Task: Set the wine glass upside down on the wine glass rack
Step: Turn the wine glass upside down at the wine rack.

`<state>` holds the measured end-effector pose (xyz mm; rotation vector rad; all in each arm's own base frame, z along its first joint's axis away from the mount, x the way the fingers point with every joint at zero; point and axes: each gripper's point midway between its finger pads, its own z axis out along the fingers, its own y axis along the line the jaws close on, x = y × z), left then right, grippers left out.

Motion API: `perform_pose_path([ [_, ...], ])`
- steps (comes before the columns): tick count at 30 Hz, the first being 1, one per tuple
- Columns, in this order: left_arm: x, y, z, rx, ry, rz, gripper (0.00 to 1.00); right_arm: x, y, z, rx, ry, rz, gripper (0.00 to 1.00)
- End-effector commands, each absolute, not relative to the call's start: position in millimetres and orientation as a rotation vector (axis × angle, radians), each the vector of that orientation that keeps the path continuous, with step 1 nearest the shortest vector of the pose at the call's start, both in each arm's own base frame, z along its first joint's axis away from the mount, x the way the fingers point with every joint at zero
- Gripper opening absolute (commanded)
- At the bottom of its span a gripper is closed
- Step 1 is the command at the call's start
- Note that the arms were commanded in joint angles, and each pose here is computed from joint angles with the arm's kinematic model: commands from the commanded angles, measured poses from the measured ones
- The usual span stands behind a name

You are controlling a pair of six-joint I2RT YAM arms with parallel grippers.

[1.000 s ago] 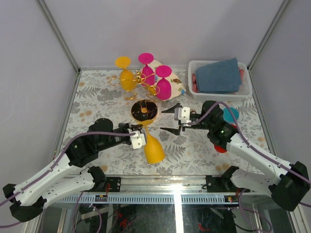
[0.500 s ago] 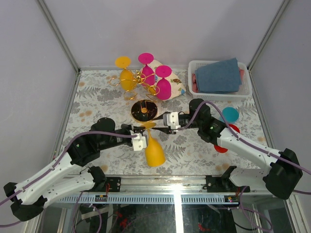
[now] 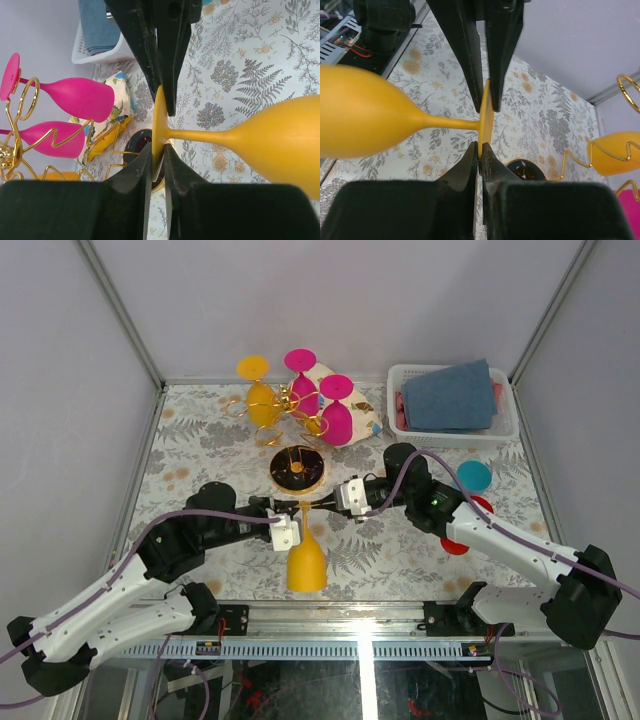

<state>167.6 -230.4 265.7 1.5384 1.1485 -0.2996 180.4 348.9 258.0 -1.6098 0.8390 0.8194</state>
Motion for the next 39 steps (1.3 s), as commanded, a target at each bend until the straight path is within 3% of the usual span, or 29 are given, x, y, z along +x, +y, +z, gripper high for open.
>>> perform_pose_path([
  [1,158,-236,286,1.510,1.084,-0.357,0.18,182,353,286,-1.601,0.732,0.763,0.00],
  [6,146,-234,295,1.478,1.056,-0.415,0.53,198,341,273,-1.608,0.821,0.630,0.00],
  [10,149,-228,304,1.336,1.124,-0.453,0.74,213,327,261,-1.562,0.982,0.554,0.00],
  [18,159,-224,314,1.052,1.332,-0.576,0.80,236,298,226,-1.252,1.506,0.554,0.00],
  [25,168,-222,308,0.912,1.507,-0.624,0.87,228,288,204,-1.221,1.651,0.580,0.00],
  [39,170,-239,297,0.815,1.726,-0.735,1.00,225,293,248,-1.239,1.426,0.572,0.00],
])
